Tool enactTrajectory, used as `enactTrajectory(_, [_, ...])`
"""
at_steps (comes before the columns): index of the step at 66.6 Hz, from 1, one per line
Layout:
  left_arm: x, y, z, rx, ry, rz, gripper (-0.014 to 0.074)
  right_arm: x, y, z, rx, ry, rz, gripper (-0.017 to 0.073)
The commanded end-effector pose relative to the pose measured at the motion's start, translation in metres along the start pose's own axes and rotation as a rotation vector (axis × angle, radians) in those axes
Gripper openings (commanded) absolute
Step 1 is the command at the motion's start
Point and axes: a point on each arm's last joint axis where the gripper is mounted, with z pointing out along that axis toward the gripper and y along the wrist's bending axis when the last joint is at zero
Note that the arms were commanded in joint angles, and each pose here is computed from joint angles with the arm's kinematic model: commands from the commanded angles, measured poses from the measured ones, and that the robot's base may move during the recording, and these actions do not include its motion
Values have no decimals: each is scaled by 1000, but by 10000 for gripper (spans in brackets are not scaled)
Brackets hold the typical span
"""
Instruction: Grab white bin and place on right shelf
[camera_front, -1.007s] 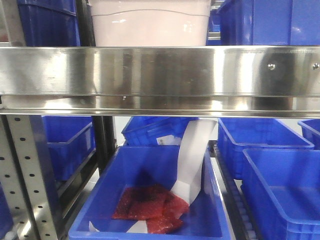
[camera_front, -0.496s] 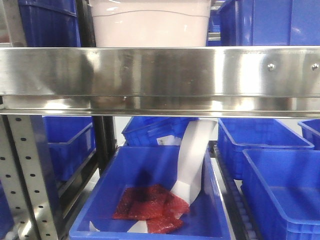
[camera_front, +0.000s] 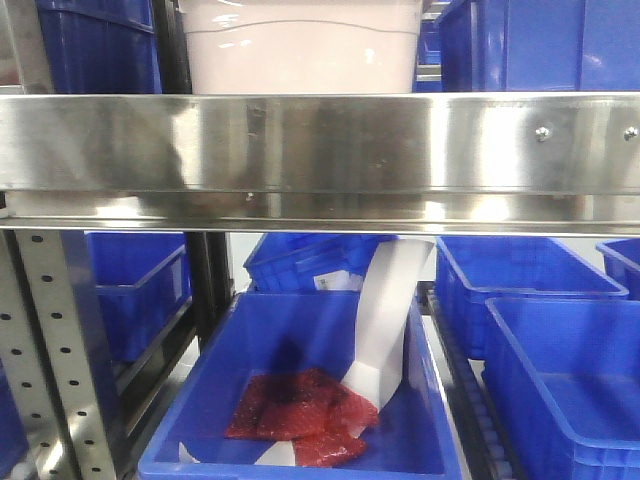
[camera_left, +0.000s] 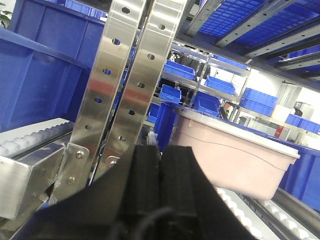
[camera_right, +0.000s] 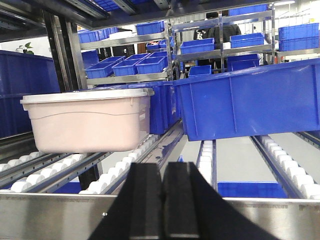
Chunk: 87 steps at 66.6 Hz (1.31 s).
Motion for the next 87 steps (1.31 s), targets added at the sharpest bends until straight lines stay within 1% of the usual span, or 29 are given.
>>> enactTrajectory(1, [-12, 0, 1, -19, -60, 5, -126, -13, -1, 1, 27, -63, -12, 34])
enactTrajectory(26, [-12, 0, 1, -19, -60, 5, -126, -13, -1, 1, 27, -63, -12, 34])
enactTrajectory(33, [-12, 0, 1, -19, -60, 5, -126, -11, -5, 0, 70, -88, -16, 34])
enactTrajectory(36, [-12, 0, 1, -19, -60, 5, -126, -8, -7, -1, 86, -87, -35, 34])
enactTrajectory(37, [-12, 0, 1, -19, -60, 5, -126, -6, -7, -1, 95, -84, -51, 34])
enactTrajectory(39, [-12, 0, 1, -19, -60, 5, -126, -4, -8, -3, 105, -87, -92, 34])
enactTrajectory(42, [-12, 0, 1, -19, -60, 5, -126, 1, -9, -6, 122, -84, -175, 34])
enactTrajectory(45, [-12, 0, 1, -19, -60, 5, -126, 8, -9, -9, 128, -65, -209, 34])
enactTrajectory(47, [-12, 0, 1, -19, -60, 5, -126, 13, -10, -11, 136, -47, -199, 34])
enactTrajectory(50, [-12, 0, 1, -19, -60, 5, -126, 22, -11, -14, 146, -18, -141, 34])
enactTrajectory(54, [-12, 0, 1, -19, -60, 5, -126, 33, -13, -17, 168, 21, -102, 34])
enactTrajectory(56, [-12, 0, 1, -19, -60, 5, -126, 38, -14, -19, 180, 31, -106, 34])
enactTrajectory(59, [-12, 0, 1, -19, -60, 5, -126, 45, -16, -20, 193, 46, -135, 34])
enactTrajectory(62, [-12, 0, 1, -19, -60, 5, -126, 51, -18, -20, 197, 64, -148, 34])
enactTrajectory(68, [-12, 0, 1, -19, -60, 5, -126, 63, -20, -19, 198, 48, -147, 34])
enactTrajectory(70, [-12, 0, 1, -19, -60, 5, -126, 65, -21, -20, 200, 69, -147, 34])
enactTrajectory(81, [-12, 0, 1, -19, -60, 5, -126, 64, -20, -19, 194, 57, -148, 34])
enactTrajectory(87, [-12, 0, 1, -19, -60, 5, -126, 63, -19, -19, 167, 47, -146, 34])
